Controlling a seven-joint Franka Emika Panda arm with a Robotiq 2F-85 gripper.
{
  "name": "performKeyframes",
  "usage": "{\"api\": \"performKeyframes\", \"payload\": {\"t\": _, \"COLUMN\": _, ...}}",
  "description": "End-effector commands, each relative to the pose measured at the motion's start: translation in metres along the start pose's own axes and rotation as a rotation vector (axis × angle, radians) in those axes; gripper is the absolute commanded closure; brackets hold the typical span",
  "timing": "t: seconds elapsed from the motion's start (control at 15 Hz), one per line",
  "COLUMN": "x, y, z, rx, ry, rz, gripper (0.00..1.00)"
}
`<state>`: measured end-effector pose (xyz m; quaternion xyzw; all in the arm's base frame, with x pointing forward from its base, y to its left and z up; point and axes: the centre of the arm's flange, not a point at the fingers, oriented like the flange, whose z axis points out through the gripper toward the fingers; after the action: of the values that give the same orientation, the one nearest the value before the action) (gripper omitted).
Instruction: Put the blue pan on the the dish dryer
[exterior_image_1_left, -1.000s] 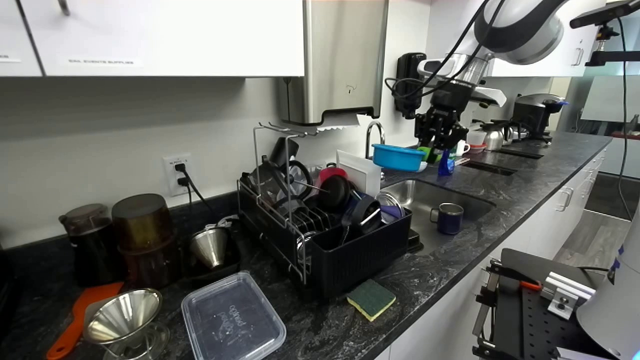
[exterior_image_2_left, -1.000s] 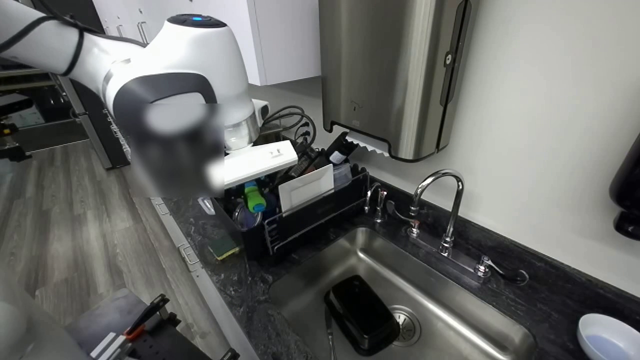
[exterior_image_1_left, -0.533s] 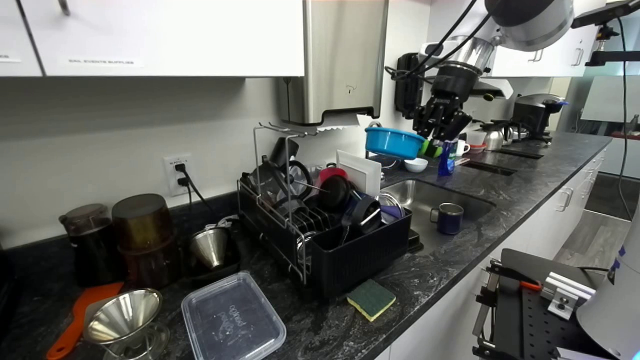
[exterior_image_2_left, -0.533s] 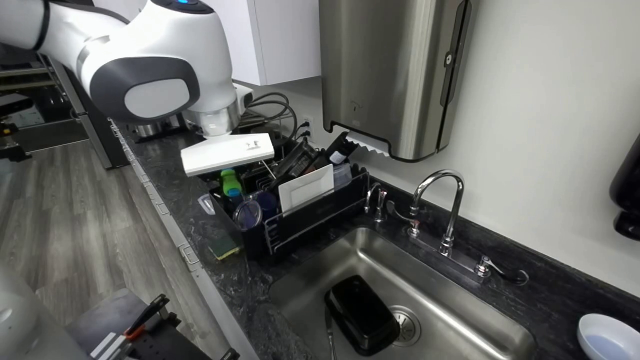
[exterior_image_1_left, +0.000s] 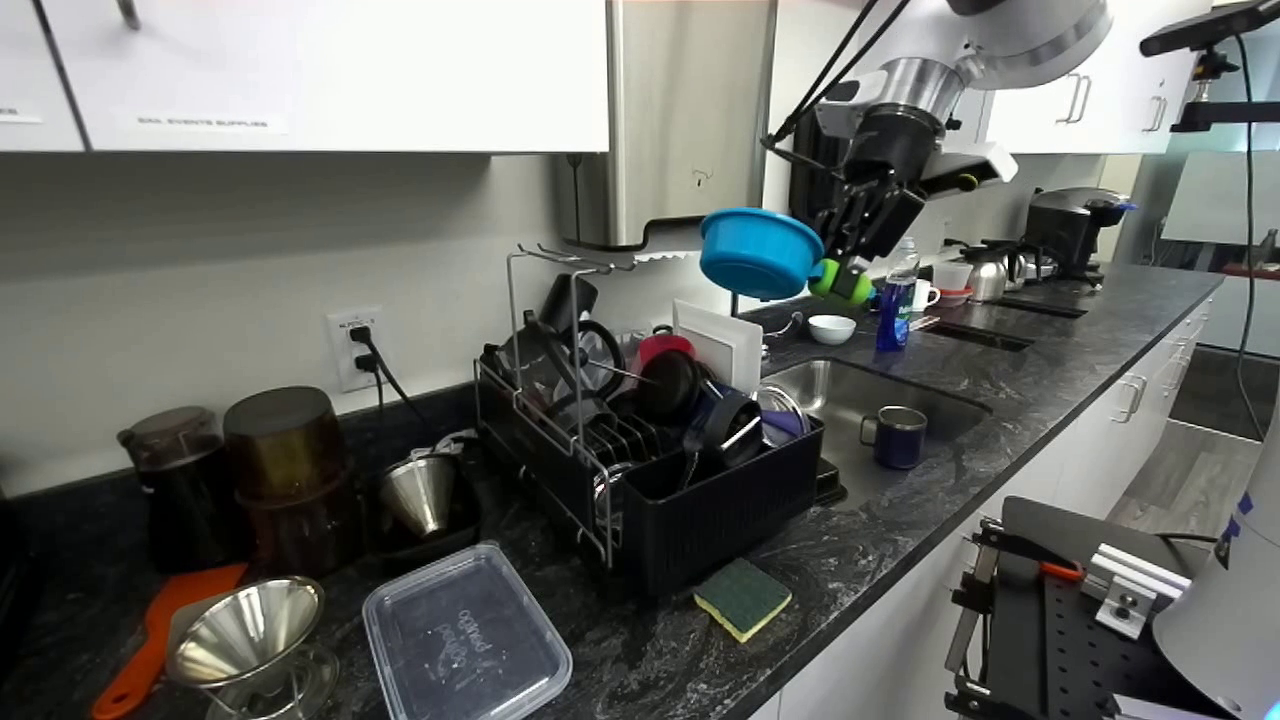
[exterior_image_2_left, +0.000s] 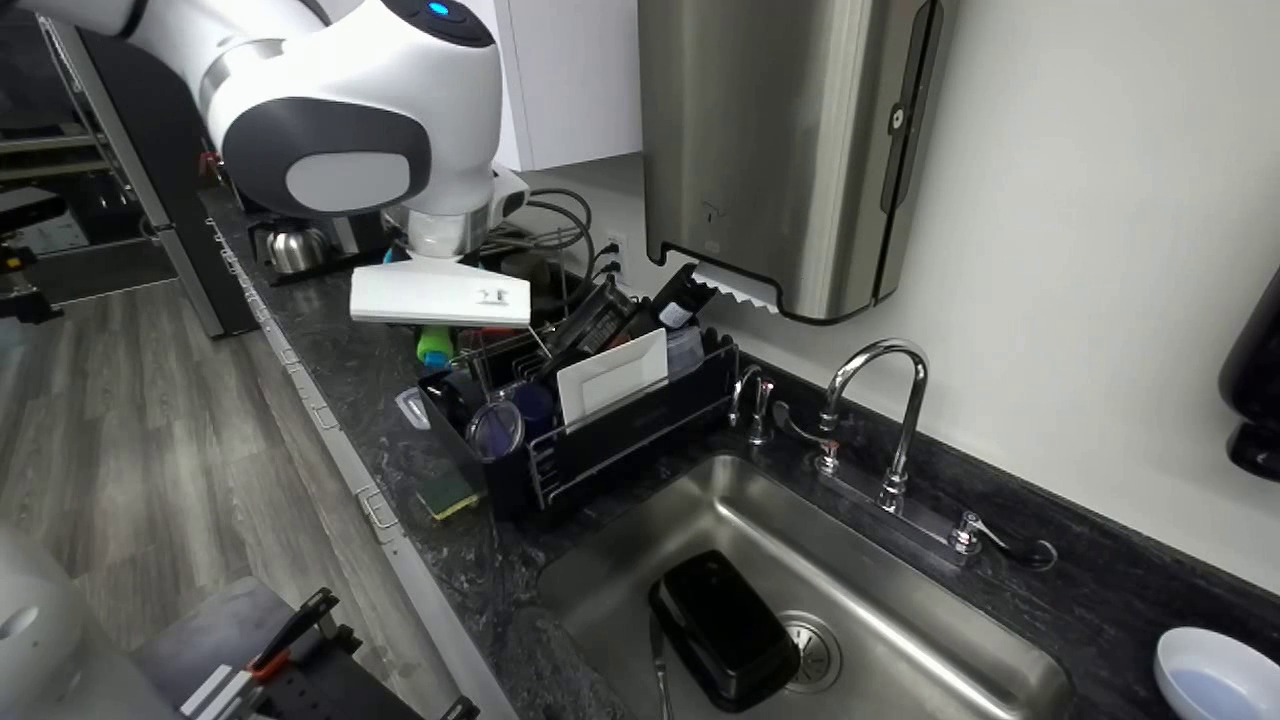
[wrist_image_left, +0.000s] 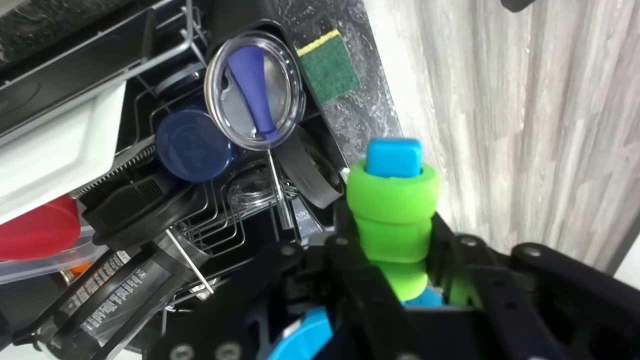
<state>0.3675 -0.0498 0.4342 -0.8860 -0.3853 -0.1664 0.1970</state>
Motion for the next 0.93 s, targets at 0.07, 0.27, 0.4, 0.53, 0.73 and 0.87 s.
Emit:
{"api": "performKeyframes", "payload": {"t": 0.07, "x": 0.014, "y": 0.023, "z": 0.006, "rx": 0.102, "ry": 0.057, "rz": 0.132, "gripper": 0.92}}
{"api": "performKeyframes", "payload": {"t": 0.27, "x": 0.013, "y": 0.032, "z": 0.017, "rx": 0.166, "ry": 0.083, "rz": 0.201, "gripper": 0.92}}
{"api": "performKeyframes", "payload": {"t": 0.4, "x": 0.007, "y": 0.040, "z": 0.027, "rx": 0.216, "ry": 0.093, "rz": 0.255, "gripper": 0.92}}
{"api": "performKeyframes", "payload": {"t": 0.53, "x": -0.005, "y": 0.047, "z": 0.037, "rx": 0.259, "ry": 0.094, "rz": 0.318, "gripper": 0.92}}
{"api": "performKeyframes", "payload": {"t": 0.73, "x": -0.021, "y": 0.059, "z": 0.049, "rx": 0.313, "ry": 0.104, "rz": 0.405, "gripper": 0.92}}
{"api": "performKeyframes", "payload": {"t": 0.87, "x": -0.026, "y": 0.066, "z": 0.055, "rx": 0.338, "ry": 0.116, "rz": 0.447, "gripper": 0.92}}
